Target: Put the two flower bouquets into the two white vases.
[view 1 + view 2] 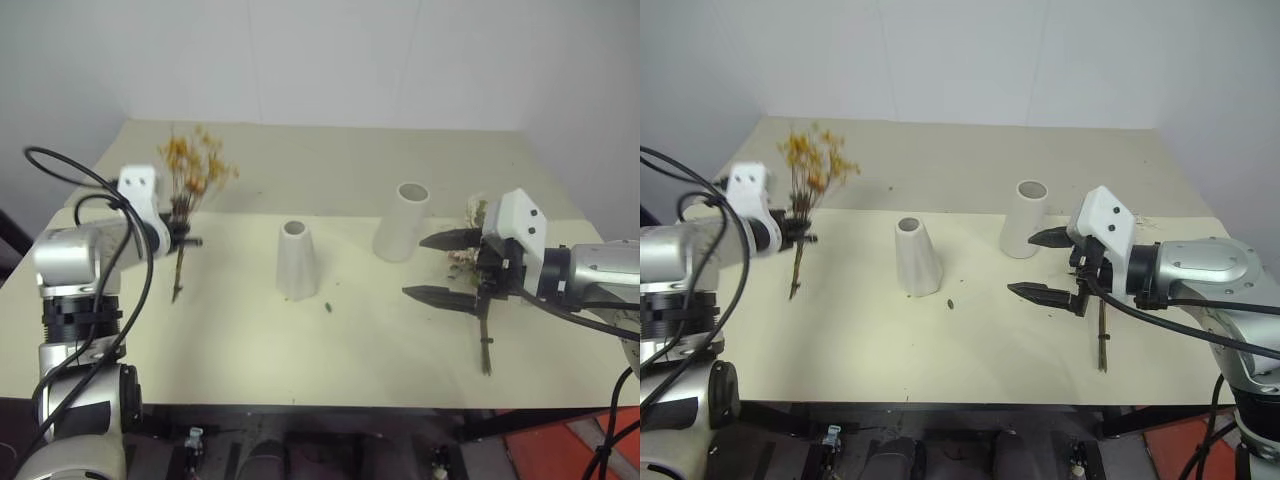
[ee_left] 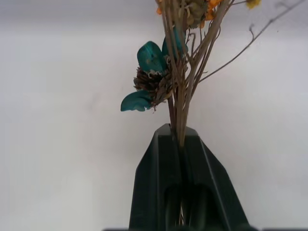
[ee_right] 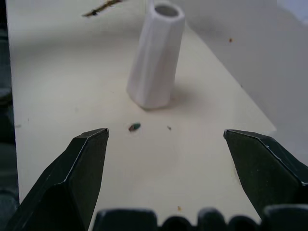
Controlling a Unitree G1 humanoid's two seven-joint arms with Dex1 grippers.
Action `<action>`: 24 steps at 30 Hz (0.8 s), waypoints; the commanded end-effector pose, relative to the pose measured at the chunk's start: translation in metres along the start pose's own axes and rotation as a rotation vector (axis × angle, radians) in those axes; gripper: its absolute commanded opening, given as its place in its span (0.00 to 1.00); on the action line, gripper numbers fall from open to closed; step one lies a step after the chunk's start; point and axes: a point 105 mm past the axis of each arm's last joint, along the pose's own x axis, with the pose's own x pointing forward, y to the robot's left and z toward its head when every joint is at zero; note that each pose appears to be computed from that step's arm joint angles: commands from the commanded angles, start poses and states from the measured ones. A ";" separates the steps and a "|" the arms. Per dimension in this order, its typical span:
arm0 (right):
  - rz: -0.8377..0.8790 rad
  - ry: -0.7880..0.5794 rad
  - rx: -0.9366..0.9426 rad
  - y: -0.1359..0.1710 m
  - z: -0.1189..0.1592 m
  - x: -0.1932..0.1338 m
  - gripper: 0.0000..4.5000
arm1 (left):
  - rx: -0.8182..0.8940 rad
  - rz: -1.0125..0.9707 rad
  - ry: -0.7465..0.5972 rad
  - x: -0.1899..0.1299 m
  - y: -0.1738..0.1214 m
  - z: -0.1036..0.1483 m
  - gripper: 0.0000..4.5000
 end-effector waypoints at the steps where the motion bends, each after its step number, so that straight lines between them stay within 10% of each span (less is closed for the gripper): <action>1: -0.028 -0.060 -0.039 -0.003 0.017 -0.007 1.00 | 0.063 -0.174 -0.250 -0.032 -0.035 0.058 0.01; 10: -0.058 -0.049 -0.030 0.000 0.009 -0.004 1.00 | 0.168 -0.536 -0.566 -0.063 -0.086 0.122 0.01; 24: -0.162 -0.043 -0.011 0.006 0.000 -0.014 1.00 | -0.052 -1.126 -0.815 -0.053 -0.109 0.111 0.01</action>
